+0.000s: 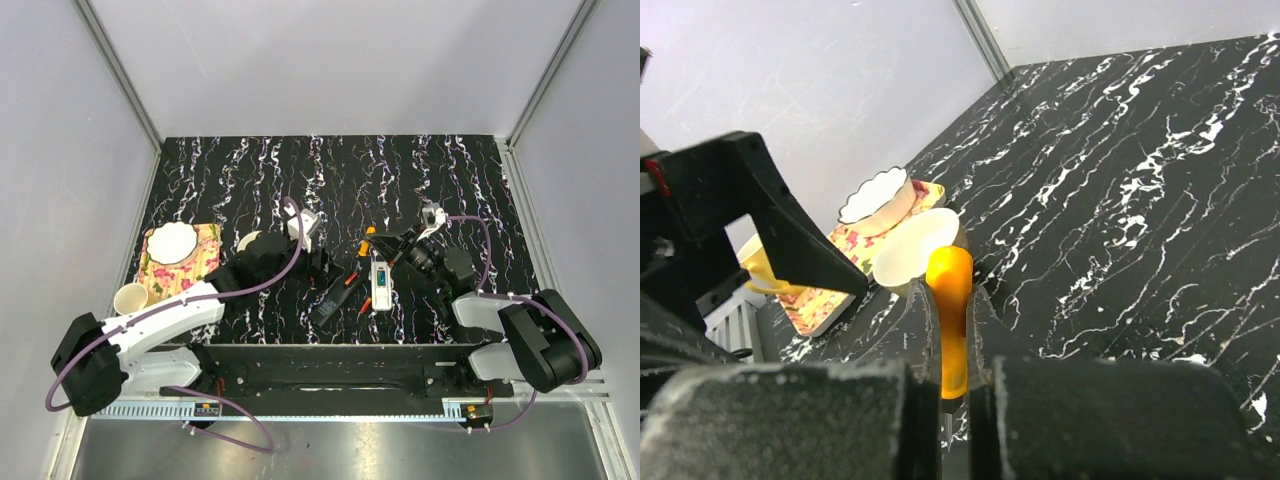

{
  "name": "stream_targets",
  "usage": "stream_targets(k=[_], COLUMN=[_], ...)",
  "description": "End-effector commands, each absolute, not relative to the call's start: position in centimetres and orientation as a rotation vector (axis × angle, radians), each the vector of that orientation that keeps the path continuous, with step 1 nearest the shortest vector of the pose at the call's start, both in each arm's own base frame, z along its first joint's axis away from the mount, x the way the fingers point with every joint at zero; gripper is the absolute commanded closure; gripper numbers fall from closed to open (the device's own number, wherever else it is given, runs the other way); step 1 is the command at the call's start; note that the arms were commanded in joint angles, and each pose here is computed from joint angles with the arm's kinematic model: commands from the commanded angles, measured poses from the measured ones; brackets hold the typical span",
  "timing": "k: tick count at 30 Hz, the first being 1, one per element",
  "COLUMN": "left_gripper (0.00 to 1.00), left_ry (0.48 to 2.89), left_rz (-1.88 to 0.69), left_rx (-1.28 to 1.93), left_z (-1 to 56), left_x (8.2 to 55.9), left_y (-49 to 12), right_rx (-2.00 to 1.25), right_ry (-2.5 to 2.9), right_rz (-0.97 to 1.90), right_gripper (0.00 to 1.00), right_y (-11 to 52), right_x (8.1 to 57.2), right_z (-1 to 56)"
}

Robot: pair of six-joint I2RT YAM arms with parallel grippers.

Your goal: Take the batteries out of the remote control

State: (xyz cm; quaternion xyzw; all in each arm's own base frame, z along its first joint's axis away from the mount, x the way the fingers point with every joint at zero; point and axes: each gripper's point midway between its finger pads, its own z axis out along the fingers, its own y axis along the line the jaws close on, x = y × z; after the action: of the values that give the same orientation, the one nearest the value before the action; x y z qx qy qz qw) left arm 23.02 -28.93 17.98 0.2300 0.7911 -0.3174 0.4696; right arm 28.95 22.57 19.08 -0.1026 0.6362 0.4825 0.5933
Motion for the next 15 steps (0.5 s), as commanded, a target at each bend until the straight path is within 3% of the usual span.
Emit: stream_targets(k=[1,8,15], left_gripper=[0.08,0.12,0.18], left_ry=[1.808,1.657,1.763], left_rz=[-0.999,-1.184,-1.144], left_rx=[0.711,0.756,0.748], left_z=[20.3,23.3,20.8], left_x=[21.6,21.6,23.1], left_y=[-31.9,-33.9,-34.0], right_rx=[-0.281,-0.32,-0.285], right_ry=[1.323,1.261,1.281], right_rz=[1.189,1.314,1.255], right_gripper=[1.0,1.0,1.0], right_y=[22.8,23.6,22.7], right_x=[27.7,26.0,26.0], right_z=[23.1,25.9,25.6])
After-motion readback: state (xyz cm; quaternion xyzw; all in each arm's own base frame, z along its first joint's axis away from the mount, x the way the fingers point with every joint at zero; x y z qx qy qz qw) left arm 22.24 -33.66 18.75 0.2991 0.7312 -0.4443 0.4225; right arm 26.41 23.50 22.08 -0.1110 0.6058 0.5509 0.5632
